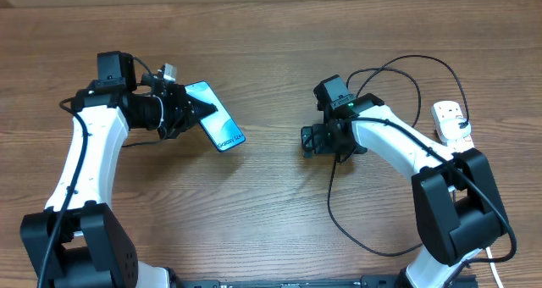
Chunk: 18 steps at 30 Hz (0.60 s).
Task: Plug charger to phone and switch on socket
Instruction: 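Grasp the USB-C plug with the right gripper and lift it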
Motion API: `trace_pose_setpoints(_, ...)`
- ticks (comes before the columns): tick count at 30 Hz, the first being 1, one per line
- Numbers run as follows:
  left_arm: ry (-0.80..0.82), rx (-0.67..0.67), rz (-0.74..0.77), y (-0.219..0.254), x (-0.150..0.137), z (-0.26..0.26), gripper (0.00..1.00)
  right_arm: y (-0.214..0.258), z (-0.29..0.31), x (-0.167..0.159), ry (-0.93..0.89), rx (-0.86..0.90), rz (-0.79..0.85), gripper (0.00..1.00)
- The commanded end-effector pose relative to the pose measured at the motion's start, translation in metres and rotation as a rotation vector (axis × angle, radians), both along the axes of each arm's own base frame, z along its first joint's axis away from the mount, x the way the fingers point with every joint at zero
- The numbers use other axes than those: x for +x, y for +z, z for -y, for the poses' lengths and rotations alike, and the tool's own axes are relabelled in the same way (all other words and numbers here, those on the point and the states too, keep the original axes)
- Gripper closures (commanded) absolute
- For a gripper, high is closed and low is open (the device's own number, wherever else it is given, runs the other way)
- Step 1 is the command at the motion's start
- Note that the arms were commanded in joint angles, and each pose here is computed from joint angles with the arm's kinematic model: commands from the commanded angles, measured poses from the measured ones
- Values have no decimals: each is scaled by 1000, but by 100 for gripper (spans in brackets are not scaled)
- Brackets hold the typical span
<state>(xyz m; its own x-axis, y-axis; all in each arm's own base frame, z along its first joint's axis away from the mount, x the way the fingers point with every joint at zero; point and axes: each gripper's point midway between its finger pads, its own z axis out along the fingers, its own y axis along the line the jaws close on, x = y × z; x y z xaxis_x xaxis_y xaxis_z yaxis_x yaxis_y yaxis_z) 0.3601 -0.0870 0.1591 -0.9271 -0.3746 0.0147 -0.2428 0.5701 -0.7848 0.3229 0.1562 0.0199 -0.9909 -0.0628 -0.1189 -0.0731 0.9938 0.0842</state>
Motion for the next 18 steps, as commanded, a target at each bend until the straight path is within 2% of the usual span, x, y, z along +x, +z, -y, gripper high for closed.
trace_pose_setpoints(1, -41, -41, 35, 8, 0, 8, 96, 3, 5, 2, -65, -46, 20, 0)
trace_pose_setpoints(10, -39, -46, 7, 6, -4, 9, 96, -11, 11, -10, -113, -83, -48, 2)
trace_pose_setpoints(13, -39, -46, 2, 6, -5, 9, 96, -21, 11, -14, -113, -94, -77, 12)
trace_pose_setpoints(16, -39, -46, 2, 6, -5, 9, 96, -36, 14, -18, -111, -116, -116, 27)
trace_pose_setpoints(17, -39, -47, 2, 6, -5, 9, 96, -41, 15, -20, -111, -123, -129, 35)
trace_pose_setpoints(18, -39, -47, 2, 6, -5, 9, 96, -45, 16, -22, -112, -129, -141, 49)
